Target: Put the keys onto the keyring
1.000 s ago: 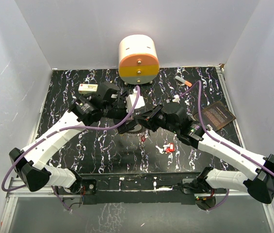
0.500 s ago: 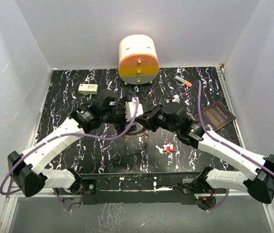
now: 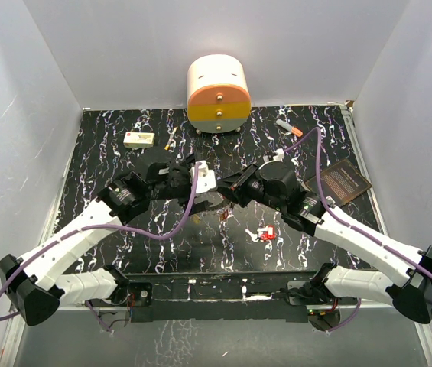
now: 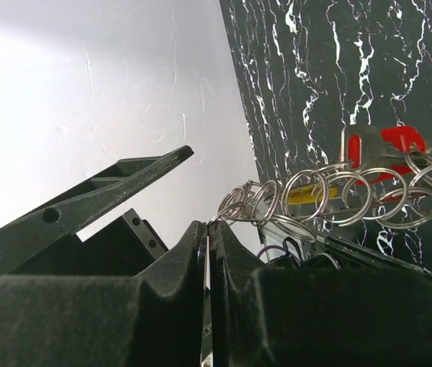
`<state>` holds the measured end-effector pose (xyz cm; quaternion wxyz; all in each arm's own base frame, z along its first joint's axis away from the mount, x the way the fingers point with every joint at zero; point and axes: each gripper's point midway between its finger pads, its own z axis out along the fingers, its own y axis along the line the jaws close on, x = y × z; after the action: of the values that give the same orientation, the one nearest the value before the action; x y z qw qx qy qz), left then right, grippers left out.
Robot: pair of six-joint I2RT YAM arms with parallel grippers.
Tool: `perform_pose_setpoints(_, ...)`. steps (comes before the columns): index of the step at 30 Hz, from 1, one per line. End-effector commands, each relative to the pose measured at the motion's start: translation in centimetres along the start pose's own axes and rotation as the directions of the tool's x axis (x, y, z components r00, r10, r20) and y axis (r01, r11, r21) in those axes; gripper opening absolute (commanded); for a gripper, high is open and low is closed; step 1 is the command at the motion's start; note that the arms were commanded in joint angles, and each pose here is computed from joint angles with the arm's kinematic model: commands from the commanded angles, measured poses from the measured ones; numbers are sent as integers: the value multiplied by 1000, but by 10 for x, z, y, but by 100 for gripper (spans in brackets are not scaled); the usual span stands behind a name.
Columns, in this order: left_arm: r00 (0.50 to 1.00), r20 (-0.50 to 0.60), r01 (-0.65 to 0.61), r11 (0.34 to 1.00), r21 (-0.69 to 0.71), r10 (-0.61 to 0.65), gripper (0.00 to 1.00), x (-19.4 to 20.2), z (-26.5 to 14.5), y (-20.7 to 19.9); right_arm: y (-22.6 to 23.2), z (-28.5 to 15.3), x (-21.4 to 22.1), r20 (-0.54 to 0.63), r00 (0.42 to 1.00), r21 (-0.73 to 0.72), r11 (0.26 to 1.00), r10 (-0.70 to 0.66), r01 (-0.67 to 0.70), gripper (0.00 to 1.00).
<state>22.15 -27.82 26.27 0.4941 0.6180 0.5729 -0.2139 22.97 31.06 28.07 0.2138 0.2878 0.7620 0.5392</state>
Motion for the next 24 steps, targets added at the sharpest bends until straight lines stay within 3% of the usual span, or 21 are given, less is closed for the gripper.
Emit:
perform_pose_setpoints(1,998,59,-8,1000,-12,9,85,-13,-1,2,42,-13,2,-7,1000,-157,988,12,-13,8)
perform_pose_setpoints(19,997,78,6,1000,-18,-4,52,-10,6,2,44,-16,3,-11,1000,-173,985,14,-15,8)
perform_pose_setpoints(24,998,69,9,1000,-19,-8,49,-4,8,0,45,-15,4,-17,1000,-179,984,12,-15,8)
